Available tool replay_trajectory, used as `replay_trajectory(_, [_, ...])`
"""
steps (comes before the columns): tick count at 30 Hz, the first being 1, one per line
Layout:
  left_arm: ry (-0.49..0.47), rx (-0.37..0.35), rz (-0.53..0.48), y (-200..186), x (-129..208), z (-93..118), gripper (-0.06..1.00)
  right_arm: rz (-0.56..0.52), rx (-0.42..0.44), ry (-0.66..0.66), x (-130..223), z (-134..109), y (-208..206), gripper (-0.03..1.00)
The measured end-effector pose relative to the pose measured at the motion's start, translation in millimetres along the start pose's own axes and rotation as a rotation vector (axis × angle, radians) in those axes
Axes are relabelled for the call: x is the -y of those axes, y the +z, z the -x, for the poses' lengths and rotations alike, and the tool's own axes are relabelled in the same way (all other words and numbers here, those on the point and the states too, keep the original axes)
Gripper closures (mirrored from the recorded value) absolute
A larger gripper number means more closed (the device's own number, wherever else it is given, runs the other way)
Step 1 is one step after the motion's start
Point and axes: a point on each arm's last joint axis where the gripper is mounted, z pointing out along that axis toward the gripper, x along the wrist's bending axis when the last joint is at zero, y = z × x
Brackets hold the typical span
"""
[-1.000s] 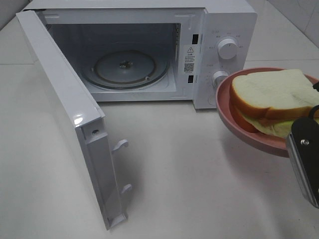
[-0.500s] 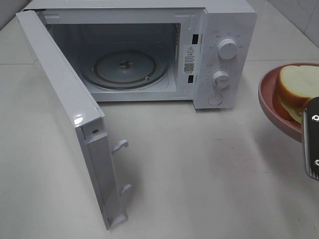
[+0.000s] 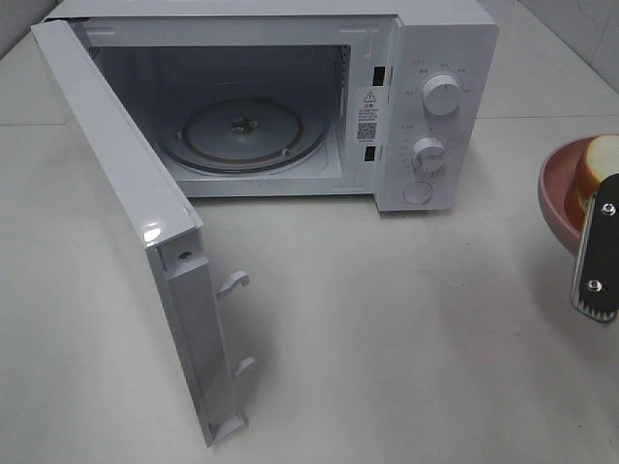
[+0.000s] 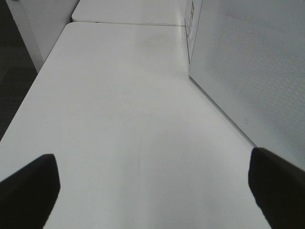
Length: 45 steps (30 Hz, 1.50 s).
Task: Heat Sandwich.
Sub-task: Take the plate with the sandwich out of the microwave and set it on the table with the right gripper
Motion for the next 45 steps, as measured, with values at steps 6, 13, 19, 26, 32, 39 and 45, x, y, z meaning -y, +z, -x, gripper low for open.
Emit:
replay_trajectory(6, [0.000,0.000,0.000,0,0,0,-0.05,-0.052,-0.004,0.055,-6,0,10,0.88])
replay_trajectory(13, [0.000,0.000,0.000,0,0,0,-0.05,-0.092,0.028,0.203,-27,12,19,0.88])
replay_trajectory(19, [0.000,0.000,0.000,0,0,0,-0.05,-0.129,0.026,0.283,-53,24,28,0.88])
replay_trajectory(26, [0.000,0.000,0.000,0,0,0,-0.05,-0.167,0.037,0.421,-69,39,39,0.88])
replay_trajectory(32, [0.000,0.000,0.000,0,0,0,-0.05,-0.223,0.049,0.500,-70,52,50,0.88])
replay_trajectory(39, [0.000,0.000,0.000,0,0,0,-0.05,-0.271,0.048,0.546,-62,62,62,0.88])
replay_trajectory(45, [0.000,0.000,0.000,0,0,0,-0.05,-0.308,0.054,0.630,-47,73,69,0.88])
